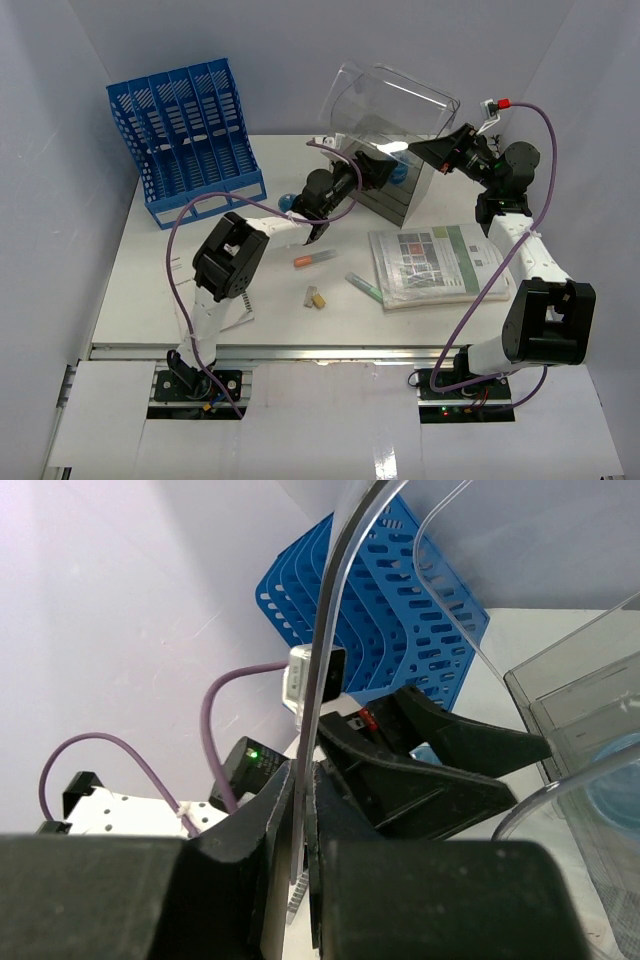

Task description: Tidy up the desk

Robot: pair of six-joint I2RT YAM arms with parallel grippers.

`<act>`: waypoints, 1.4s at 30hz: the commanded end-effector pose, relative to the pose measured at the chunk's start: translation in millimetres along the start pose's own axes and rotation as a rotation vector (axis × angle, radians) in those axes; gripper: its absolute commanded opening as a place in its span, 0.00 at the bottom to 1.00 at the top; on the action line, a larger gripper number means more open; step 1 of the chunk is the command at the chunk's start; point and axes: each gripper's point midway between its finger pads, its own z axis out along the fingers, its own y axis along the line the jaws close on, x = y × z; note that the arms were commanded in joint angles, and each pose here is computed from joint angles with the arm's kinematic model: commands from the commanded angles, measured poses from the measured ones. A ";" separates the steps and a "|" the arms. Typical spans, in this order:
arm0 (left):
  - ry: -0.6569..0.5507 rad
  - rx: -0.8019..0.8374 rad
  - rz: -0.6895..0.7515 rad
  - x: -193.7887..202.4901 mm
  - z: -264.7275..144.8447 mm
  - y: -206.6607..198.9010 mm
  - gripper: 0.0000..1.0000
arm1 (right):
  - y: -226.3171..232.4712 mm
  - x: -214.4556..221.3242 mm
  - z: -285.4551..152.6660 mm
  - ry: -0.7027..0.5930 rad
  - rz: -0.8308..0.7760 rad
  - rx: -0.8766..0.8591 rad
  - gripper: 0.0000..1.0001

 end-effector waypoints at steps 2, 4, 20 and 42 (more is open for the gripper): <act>-0.030 0.099 0.089 -45.5 -21.0 -56.7 0.95 | 28.2 -17.1 -2.4 -0.042 -0.154 -0.084 0.11; -0.006 0.086 0.116 -42.0 -39.7 -55.7 0.95 | 27.9 -16.7 -2.6 -0.040 -0.160 -0.080 0.11; 0.326 -0.560 0.308 -11.0 -173.1 69.3 0.98 | 19.6 -13.0 -3.1 -0.035 -0.164 -0.055 0.11; 0.484 -1.176 0.362 -18.0 -217.2 225.0 0.94 | 14.8 -11.5 -3.4 -0.034 -0.162 -0.036 0.11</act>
